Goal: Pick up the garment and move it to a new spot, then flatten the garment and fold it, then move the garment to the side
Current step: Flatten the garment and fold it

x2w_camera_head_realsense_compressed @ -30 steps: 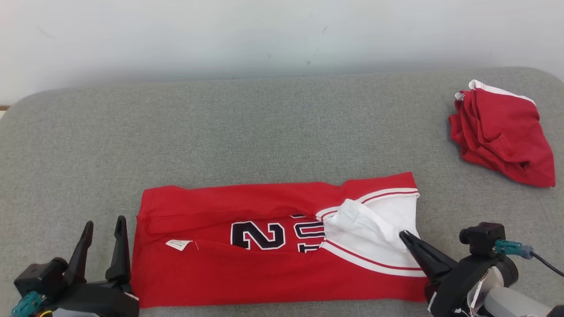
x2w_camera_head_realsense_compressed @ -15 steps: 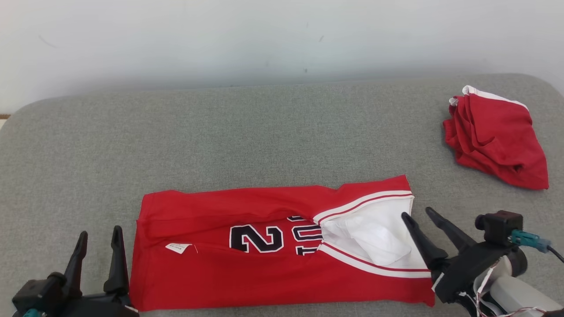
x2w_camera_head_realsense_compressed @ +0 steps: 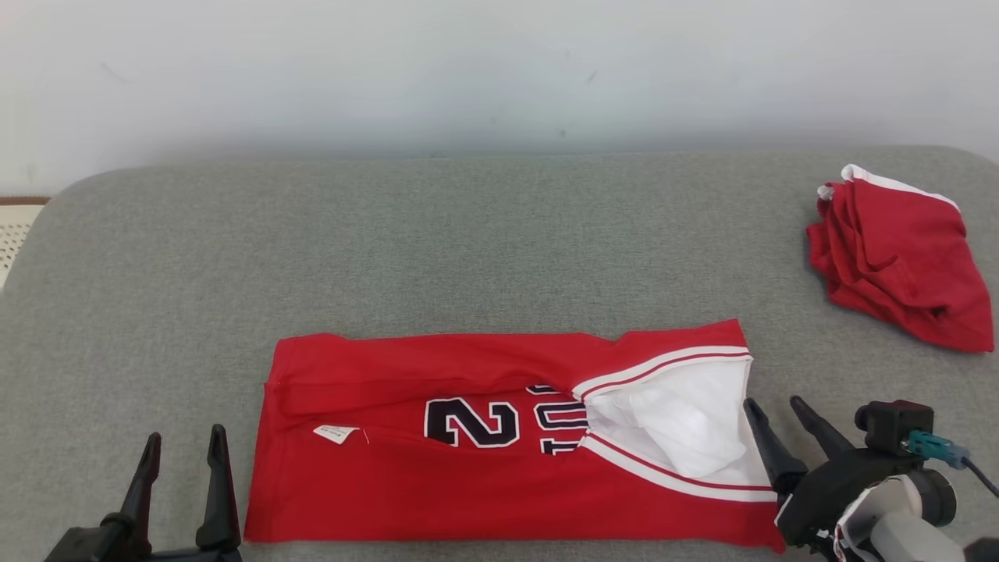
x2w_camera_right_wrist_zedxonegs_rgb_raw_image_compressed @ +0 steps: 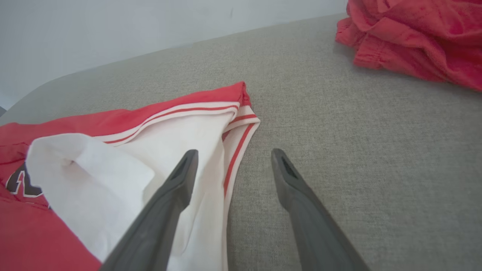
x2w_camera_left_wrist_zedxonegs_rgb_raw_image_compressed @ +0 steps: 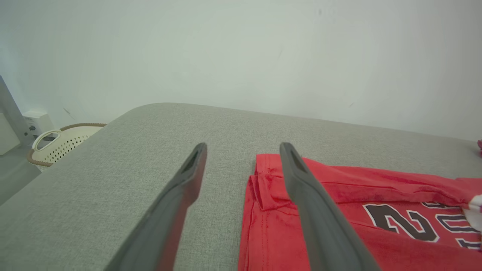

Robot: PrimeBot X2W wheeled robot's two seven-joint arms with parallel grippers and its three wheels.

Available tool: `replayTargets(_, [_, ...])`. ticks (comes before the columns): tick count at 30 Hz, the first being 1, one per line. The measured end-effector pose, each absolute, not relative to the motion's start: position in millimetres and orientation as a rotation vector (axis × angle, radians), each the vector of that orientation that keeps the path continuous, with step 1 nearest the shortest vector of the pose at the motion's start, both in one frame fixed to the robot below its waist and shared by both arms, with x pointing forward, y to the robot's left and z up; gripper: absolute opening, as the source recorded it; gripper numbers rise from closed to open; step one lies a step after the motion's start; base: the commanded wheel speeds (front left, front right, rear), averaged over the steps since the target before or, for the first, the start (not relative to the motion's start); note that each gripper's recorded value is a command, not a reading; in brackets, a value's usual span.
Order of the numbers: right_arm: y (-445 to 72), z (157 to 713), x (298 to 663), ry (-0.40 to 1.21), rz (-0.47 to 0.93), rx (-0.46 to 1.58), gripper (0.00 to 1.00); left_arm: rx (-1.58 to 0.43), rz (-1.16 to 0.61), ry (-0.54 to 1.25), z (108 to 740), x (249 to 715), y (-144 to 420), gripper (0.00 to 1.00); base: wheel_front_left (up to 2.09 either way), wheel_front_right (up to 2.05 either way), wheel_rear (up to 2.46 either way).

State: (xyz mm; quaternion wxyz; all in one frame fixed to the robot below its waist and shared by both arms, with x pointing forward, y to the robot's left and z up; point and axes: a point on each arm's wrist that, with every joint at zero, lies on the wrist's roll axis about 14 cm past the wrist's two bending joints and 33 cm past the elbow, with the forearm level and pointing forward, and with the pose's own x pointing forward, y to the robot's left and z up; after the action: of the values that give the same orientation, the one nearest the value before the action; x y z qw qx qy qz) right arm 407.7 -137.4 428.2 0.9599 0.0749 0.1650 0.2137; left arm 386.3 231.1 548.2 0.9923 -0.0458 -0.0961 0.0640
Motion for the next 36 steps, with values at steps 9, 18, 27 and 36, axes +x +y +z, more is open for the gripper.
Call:
replayTargets(9, [-120.0, 406.2, 414.9, 0.434, 0.440, 0.131, 1.00, -0.101, 0.162, -0.185, 544.0, 379.1, 237.2, 1.00, 0.00, 0.00, 0.00])
replayTargets(18, [-111.6, 394.3, 412.6, 0.507, 0.462, 0.111, 0.00, -0.106, 0.184, -0.183, 542.3, 375.7, 241.9, 1.00, 0.00, 0.00, 0.00])
replayTargets(27, [-115.0, 401.8, 411.2, 0.484, 0.453, 0.143, 0.00, -0.114, 0.178, -0.186, 542.2, 376.7, 238.9, 1.00, 0.00, 0.00, 0.00])
replayTargets(36, [-175.5, 423.0, 423.9, 0.409, 0.333, 0.098, 0.00, -0.128, 0.166, -0.188, 541.9, 376.2, 233.0, 1.00, 0.00, 0.00, 0.00])
